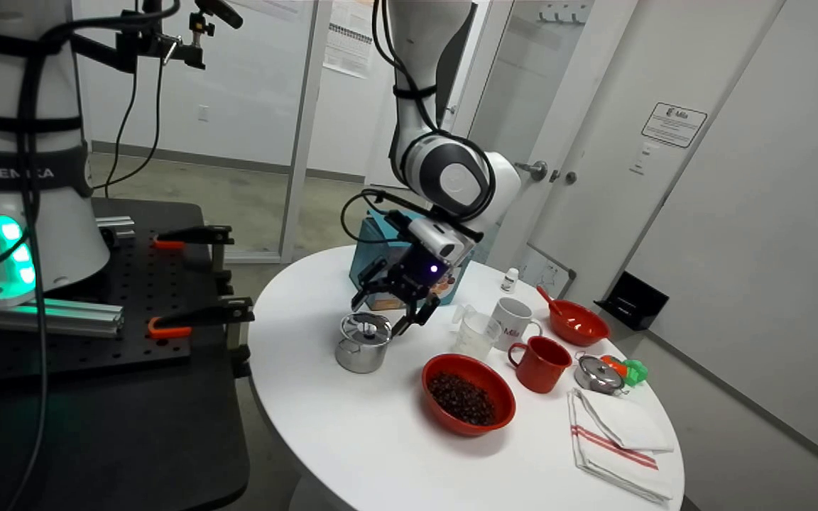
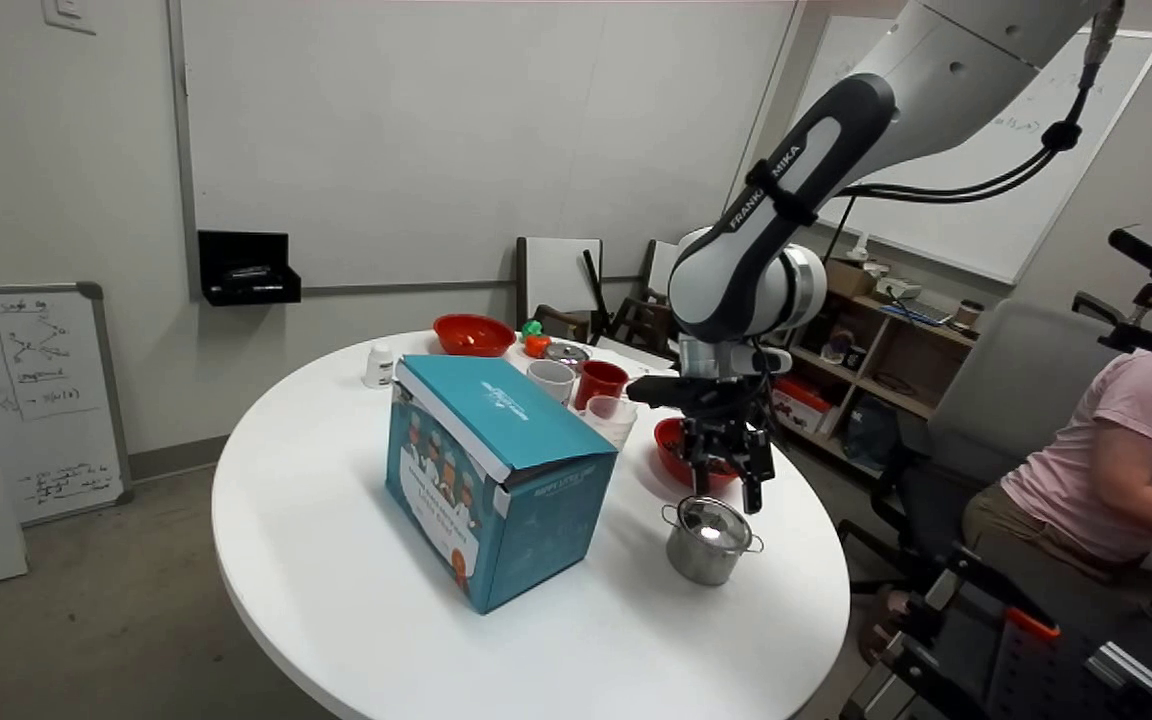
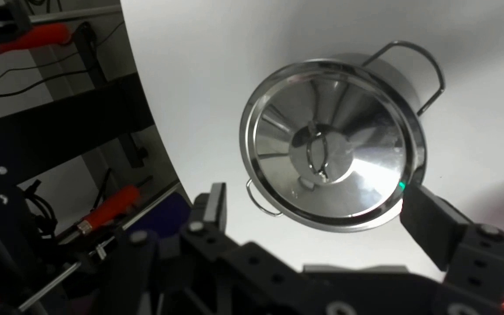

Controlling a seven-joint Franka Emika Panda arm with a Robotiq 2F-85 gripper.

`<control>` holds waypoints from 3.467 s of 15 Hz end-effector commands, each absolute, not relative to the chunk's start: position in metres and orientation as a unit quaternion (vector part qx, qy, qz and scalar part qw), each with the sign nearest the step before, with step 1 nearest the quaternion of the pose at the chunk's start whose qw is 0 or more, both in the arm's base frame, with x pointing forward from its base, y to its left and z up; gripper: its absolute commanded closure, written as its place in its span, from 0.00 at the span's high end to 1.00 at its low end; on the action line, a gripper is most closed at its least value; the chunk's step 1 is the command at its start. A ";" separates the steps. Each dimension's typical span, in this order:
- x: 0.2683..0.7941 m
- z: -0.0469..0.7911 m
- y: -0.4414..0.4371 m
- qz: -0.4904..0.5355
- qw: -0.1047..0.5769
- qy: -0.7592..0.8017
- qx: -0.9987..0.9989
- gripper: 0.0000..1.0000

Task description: Remove the lid from the silver pot.

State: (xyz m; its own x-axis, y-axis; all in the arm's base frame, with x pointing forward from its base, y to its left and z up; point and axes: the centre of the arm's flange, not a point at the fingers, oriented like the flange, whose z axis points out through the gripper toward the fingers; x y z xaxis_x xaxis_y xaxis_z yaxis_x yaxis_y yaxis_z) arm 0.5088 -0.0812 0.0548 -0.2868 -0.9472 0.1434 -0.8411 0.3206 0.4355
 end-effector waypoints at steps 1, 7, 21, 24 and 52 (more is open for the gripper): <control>0.521 0.043 -0.084 -0.147 0.196 -0.782 0.573 1.00; 0.516 0.056 -0.080 -0.147 0.192 -0.786 0.569 1.00; 0.500 0.106 -0.061 -0.152 0.169 -0.753 0.617 1.00; 0.487 0.111 -0.055 -0.153 0.174 -0.744 0.627 1.00; 0.492 0.099 -0.019 -0.029 0.087 -0.762 0.641 1.00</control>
State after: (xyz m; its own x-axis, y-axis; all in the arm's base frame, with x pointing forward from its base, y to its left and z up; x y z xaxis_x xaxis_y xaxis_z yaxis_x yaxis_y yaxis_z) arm 0.4921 -0.0190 0.1009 -0.1634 -0.9815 0.0997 -0.9715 0.1777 0.1569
